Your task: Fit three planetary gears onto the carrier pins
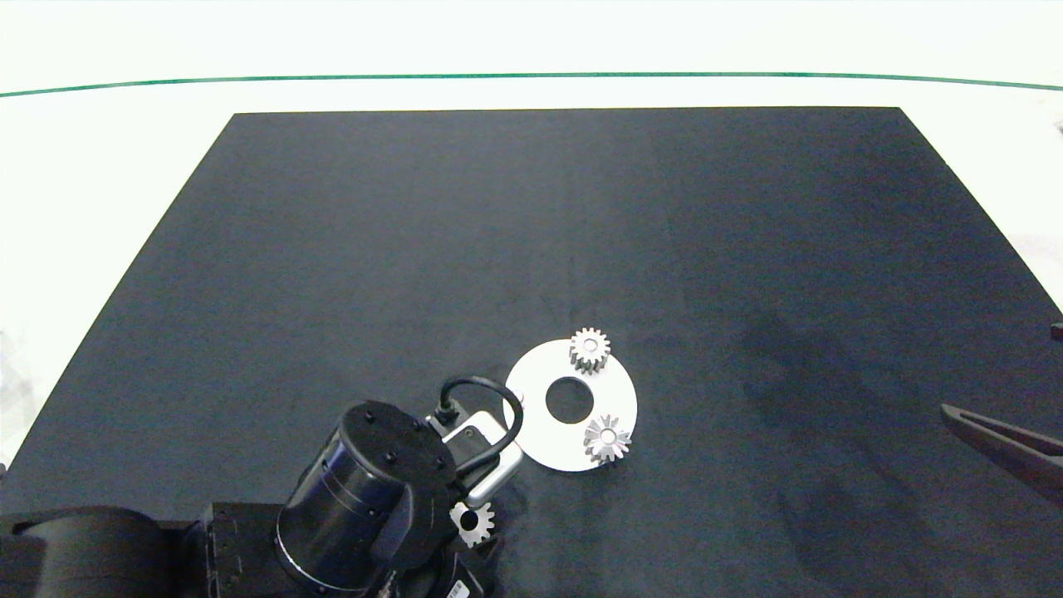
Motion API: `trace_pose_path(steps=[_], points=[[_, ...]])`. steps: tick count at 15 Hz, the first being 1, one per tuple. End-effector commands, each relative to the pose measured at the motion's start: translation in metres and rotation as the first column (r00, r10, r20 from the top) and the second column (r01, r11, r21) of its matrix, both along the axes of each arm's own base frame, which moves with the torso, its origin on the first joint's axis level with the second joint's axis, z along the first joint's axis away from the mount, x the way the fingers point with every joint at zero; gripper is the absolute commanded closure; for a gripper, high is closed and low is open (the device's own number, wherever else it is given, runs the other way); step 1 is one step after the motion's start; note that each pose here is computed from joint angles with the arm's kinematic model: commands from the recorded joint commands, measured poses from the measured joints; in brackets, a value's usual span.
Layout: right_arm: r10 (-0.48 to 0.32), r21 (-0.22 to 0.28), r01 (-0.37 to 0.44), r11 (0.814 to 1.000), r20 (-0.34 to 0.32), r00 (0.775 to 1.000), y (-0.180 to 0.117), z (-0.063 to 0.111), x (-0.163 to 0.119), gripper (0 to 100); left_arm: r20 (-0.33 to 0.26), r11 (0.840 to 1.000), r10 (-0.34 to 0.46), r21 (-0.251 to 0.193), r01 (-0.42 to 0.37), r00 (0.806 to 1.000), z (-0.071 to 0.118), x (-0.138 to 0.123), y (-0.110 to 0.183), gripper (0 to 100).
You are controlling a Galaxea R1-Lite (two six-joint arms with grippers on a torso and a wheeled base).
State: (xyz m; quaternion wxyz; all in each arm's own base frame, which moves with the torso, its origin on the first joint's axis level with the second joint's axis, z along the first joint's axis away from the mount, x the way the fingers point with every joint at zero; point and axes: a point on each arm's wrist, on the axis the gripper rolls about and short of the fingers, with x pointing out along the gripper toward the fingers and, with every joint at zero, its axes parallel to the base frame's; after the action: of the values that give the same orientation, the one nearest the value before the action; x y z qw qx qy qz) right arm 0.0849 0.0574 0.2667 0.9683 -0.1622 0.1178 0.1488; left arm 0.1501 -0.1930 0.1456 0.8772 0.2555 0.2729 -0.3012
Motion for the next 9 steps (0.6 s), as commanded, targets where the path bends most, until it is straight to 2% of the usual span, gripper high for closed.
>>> trace_pose_path(steps=[1, 2, 3, 4, 7, 9], points=[[-0.002, -0.005, 0.002, 1.0, -0.002, 1.0, 0.0, 0.0, 0.0, 0, 0.069, 0.996, 0.008, -0.088, -0.002, 0.998, 0.031, 0.005, -0.004, 78], [-0.002, -0.003, 0.002, 1.0, -0.002, 1.0, 0.0, 0.0, 0.0, 0, 0.091, 0.993, 0.017, -0.117, -0.006, 0.996, 0.049, 0.01, -0.008, 78], [-0.002, -0.002, 0.002, 1.0, -0.001, 1.0, 0.0, 0.0, 0.0, 0, 0.092, 0.993, 0.017, -0.118, -0.006, 0.996, 0.05, 0.01, -0.008, 78], [-0.002, -0.004, 0.002, 1.0, -0.003, 1.0, 0.0, 0.0, 0.0, 0, 0.09, 0.991, 0.06, -0.122, -0.049, 0.994, 0.068, 0.023, -0.009, 78], [-0.002, -0.006, 0.002, 1.0, -0.006, 1.0, 0.001, -0.001, 0.001, 0, 0.097, 0.985, 0.079, -0.158, -0.063, 0.992, 0.076, 0.037, -0.023, 78], [-0.002, -0.006, 0.002, 1.0, -0.006, 1.0, 0.001, -0.001, 0.001, 0, 0.09, 0.982, 0.09, -0.176, -0.073, 0.992, 0.075, 0.045, -0.032, 78]])
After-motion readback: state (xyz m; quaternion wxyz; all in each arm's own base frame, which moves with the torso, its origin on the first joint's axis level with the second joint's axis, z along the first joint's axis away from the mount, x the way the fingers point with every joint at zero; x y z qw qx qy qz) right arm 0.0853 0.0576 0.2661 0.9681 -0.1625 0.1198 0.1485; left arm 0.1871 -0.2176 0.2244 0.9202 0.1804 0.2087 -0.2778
